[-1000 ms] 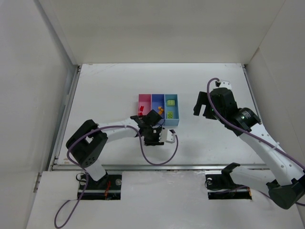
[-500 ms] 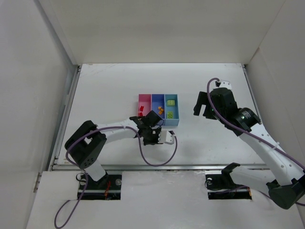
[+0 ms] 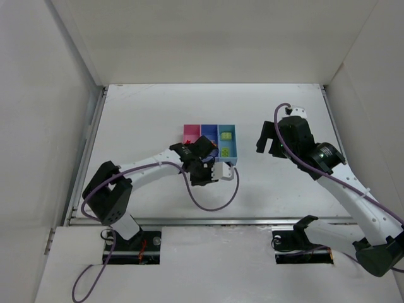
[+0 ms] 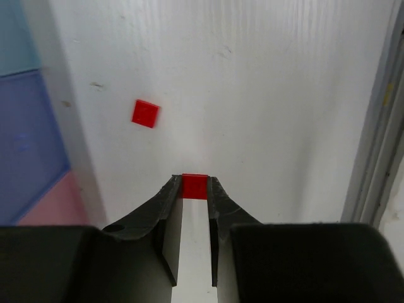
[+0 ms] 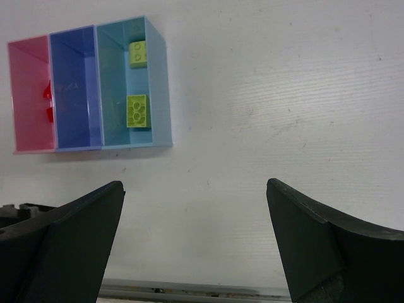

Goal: Sort the legos into containers by color

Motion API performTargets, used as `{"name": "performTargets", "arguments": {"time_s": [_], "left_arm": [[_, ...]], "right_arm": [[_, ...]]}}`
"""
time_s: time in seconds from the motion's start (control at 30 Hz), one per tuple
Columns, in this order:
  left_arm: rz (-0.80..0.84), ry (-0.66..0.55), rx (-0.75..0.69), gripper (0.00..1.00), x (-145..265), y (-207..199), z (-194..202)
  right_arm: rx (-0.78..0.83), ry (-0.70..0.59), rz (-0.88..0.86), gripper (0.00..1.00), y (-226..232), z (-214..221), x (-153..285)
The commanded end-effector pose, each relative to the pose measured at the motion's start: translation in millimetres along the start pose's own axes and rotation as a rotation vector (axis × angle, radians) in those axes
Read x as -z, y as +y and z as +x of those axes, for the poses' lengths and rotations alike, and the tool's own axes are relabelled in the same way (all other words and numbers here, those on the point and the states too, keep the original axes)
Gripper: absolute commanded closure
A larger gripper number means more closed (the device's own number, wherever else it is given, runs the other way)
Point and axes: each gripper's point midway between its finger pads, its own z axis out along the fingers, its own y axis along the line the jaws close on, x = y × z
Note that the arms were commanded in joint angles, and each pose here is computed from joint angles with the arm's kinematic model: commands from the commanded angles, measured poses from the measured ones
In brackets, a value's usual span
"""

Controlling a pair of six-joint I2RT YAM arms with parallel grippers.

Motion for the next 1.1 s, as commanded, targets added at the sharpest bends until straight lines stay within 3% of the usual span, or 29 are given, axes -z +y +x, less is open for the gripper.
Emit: {"name": "performTargets", "arguments": {"time_s": [0.0, 0.13, 0.27, 0.37, 0.57, 0.73, 0.93, 1.07], "left_arm": [[-0.028, -0.108, 0.045, 1.0, 50, 2, -32], [-0.131, -0.26, 0.169, 1.0, 95, 31, -57], [-0.296, -0.352, 0.398, 1.0, 125, 84, -47], [-0.425, -0.367, 0.544, 1.0, 133, 126, -25], [-0.479, -0.302, 0.7, 0.99, 119, 174, 4], [-0.522, -0.289, 0.703, 0.83, 117, 186, 12], [-0.49, -0.285, 0.716, 0.55, 107, 185, 13], [-0.475, -0.286, 0.717, 0.43, 106, 182, 12]], "right_arm": [[-0.008, -0.047, -0.023, 0.0, 6, -14, 4], [-0.011, -0.054, -0.027, 0.0, 8, -18, 6], [-0.014, -0.063, -0.033, 0.0, 9, -20, 6], [-0.014, -0.057, -0.042, 0.0, 12, -21, 5], [-0.018, -0.066, -0.047, 0.0, 12, -24, 10], [-0.03, -0.078, -0.044, 0.0, 7, -24, 19], [-0.039, -0.077, -0.045, 0.0, 6, -23, 20], [-0.036, -0.07, -0.04, 0.0, 6, -21, 17]]}}
